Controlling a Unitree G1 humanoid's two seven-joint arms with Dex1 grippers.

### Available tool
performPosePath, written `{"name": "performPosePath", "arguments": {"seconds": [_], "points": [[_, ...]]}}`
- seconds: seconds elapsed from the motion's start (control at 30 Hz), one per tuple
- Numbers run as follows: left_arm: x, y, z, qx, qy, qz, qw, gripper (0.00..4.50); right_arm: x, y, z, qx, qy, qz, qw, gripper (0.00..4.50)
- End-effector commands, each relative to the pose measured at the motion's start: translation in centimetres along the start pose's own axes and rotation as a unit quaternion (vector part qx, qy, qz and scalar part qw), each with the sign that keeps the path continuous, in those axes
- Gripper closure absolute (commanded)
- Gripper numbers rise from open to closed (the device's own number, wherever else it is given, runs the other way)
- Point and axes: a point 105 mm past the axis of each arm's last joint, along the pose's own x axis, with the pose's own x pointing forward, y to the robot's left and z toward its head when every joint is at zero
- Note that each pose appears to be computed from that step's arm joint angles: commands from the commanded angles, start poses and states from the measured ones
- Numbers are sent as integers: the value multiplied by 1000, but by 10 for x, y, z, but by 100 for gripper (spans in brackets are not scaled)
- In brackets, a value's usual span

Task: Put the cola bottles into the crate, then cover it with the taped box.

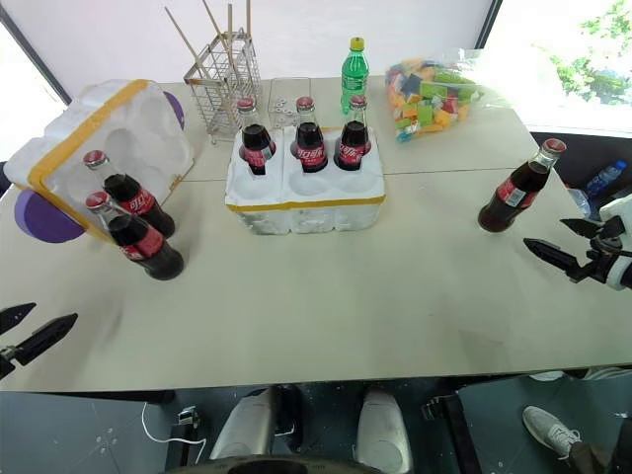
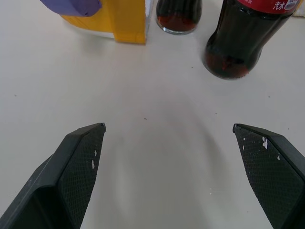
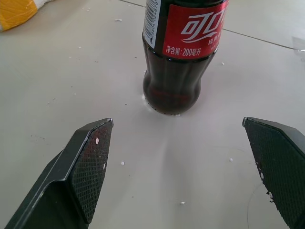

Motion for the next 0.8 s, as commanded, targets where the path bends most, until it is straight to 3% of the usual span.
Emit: {"name": "performPosePath", "arguments": {"seconds": [0.03,0.33,0.53,0.7,0.8], "points": [[-3,2,9,17,-16,8,1000,2,-4,-2,15,-17,-25,-6,1000,0],[-2,15,18,10,-34,38,999,2,-3,2,15,-9,-32,-4,999,0],[5,6,33,17,-63,13,998,2,-5,19,28,15,-40,57,997,0],[11,-19,49,23,-89,-43,995,2,-7,57,59,7,-44,165,985,0],[19,-35,55,28,-97,-77,992,2,-11,92,94,-9,-70,243,967,0]]}}
